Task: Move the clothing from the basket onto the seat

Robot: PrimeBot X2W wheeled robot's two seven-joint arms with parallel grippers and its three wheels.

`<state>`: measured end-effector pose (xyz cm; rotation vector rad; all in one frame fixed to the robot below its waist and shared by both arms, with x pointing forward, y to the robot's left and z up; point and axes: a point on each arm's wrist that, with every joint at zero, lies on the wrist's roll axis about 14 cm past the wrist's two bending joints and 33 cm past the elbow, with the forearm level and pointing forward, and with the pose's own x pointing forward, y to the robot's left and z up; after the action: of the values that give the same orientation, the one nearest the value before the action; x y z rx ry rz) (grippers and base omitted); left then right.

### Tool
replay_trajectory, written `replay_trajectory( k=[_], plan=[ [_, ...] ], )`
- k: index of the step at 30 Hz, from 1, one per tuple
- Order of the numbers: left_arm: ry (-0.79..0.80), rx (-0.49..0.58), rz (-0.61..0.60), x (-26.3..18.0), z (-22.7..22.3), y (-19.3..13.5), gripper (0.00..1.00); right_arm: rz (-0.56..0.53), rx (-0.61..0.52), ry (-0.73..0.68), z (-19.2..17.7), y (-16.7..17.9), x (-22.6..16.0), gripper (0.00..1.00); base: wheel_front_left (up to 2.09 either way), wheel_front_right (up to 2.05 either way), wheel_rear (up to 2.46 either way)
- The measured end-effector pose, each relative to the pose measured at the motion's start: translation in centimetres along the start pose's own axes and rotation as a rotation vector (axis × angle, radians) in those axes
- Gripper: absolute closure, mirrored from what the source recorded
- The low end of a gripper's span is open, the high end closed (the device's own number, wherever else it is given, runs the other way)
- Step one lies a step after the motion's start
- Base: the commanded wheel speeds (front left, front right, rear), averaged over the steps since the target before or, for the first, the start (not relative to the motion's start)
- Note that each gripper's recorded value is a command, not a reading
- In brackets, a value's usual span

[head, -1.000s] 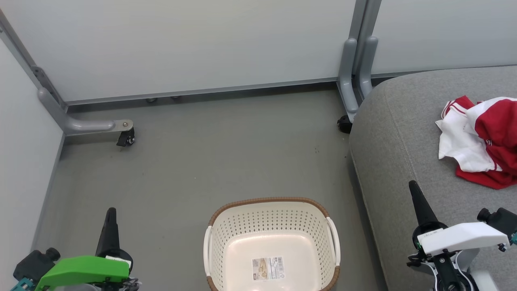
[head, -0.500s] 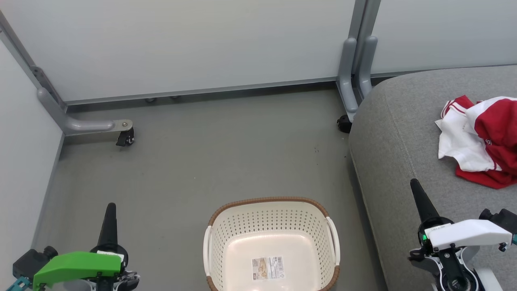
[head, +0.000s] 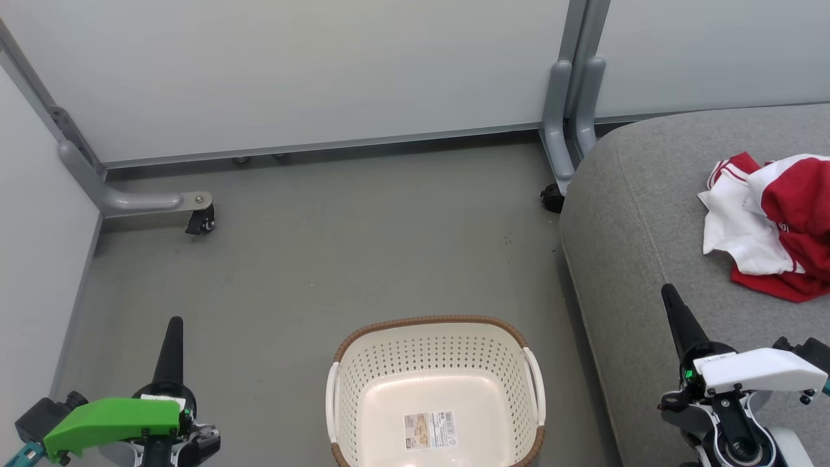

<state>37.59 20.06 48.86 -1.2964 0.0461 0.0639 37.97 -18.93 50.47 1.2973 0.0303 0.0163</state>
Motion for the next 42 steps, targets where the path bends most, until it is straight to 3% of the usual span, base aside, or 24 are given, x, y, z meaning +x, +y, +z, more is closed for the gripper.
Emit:
replay_trajectory(
  k=[27, 42],
  plan=[
    [0.011, -0.211, -0.043, 0.8, 0.2, -1.1, 1.0, -0.003, 0.209, -0.023, 0.8, -0.3, 0.6, 1.0, 0.0, 0.0, 0.0],
    [0.014, -0.277, -0.061, 1.1, 0.3, -1.6, 1.0, 0.002, 0.277, -0.032, 1.1, -0.2, 0.8, 1.0, 0.0, 0.0, 0.0]
  ],
)
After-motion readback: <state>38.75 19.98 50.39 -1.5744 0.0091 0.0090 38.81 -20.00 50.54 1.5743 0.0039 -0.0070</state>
